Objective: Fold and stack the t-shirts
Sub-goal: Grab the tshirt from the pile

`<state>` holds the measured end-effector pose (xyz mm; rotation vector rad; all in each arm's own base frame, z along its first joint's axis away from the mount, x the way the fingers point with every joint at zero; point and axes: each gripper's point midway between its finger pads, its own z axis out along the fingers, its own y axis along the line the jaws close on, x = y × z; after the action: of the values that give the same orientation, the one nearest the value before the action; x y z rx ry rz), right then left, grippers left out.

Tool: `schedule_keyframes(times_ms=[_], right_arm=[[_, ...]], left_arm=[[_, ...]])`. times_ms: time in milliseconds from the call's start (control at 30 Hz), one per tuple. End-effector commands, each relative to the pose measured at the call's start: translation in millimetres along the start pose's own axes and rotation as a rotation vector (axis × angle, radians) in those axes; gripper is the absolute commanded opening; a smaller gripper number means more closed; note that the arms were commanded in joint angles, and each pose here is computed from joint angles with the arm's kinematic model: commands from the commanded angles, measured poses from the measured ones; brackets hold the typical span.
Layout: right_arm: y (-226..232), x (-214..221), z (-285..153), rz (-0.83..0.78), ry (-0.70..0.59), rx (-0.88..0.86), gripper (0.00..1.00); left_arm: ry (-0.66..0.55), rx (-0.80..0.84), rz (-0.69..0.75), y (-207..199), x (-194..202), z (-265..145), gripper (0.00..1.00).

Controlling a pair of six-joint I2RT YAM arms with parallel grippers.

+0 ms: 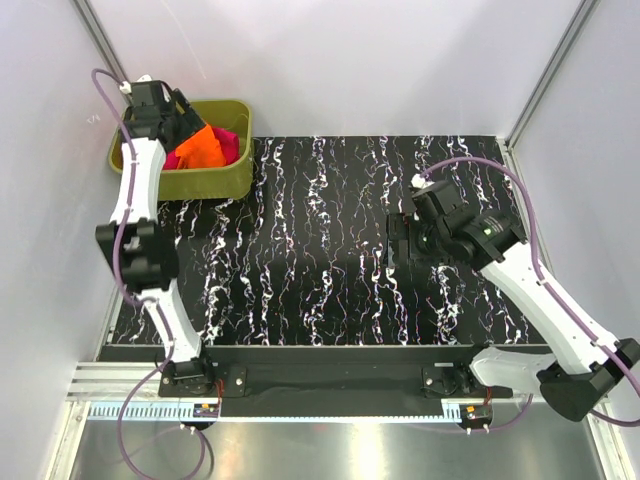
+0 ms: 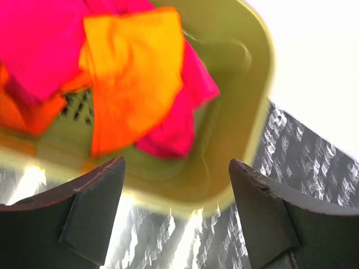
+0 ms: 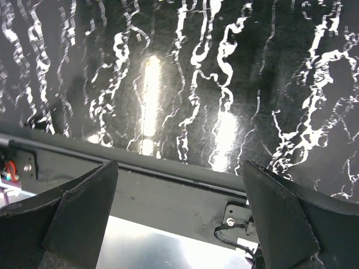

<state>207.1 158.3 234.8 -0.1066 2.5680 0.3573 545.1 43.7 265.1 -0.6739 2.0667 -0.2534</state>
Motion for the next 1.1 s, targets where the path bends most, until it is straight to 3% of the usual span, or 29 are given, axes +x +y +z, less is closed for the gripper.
schedule_keyframes(times_ms=[0, 267, 467, 567, 600, 633, 900, 1000, 1067], right_arm=[[-9, -17, 8, 0.010, -0.023, 0.061, 1.00], [-33, -35, 23, 0.117, -0.002, 0.117, 1.00], [-45, -43, 27, 0.147, 0.000, 0.146, 1.00], [-48, -48, 29, 0.157, 0.003, 0.150, 1.00], [-48, -49, 31, 0.158, 0.008, 0.150, 1.00], [-49, -50, 32, 0.157, 0.010, 0.150, 1.00], [-41, -56, 30, 0.141, 0.004, 0.099, 1.00], [-37, -55, 29, 0.136, -0.006, 0.073, 1.00], [-37, -56, 28, 0.137, -0.015, 0.066, 1.00]], left_arm=[[-0.039, 0.034, 0.020, -10, -17, 38, 0.80], [-0.136, -0.044, 0.003, 13, -22, 106, 0.69], [-0.104, -0.047, -0.021, 22, -2, 139, 0.60], [-0.130, -0.007, -0.029, 13, -9, 142, 0.28], [-0.142, 0.006, -0.030, 9, -13, 140, 0.04], [-0.158, 0.017, -0.033, 5, -20, 136, 0.00], [-0.338, 0.167, -0.030, -50, -95, 60, 0.00], [-0.351, 0.240, -0.041, -72, -104, 32, 0.00], [-0.389, 0.305, -0.033, -98, -118, -9, 0.00]])
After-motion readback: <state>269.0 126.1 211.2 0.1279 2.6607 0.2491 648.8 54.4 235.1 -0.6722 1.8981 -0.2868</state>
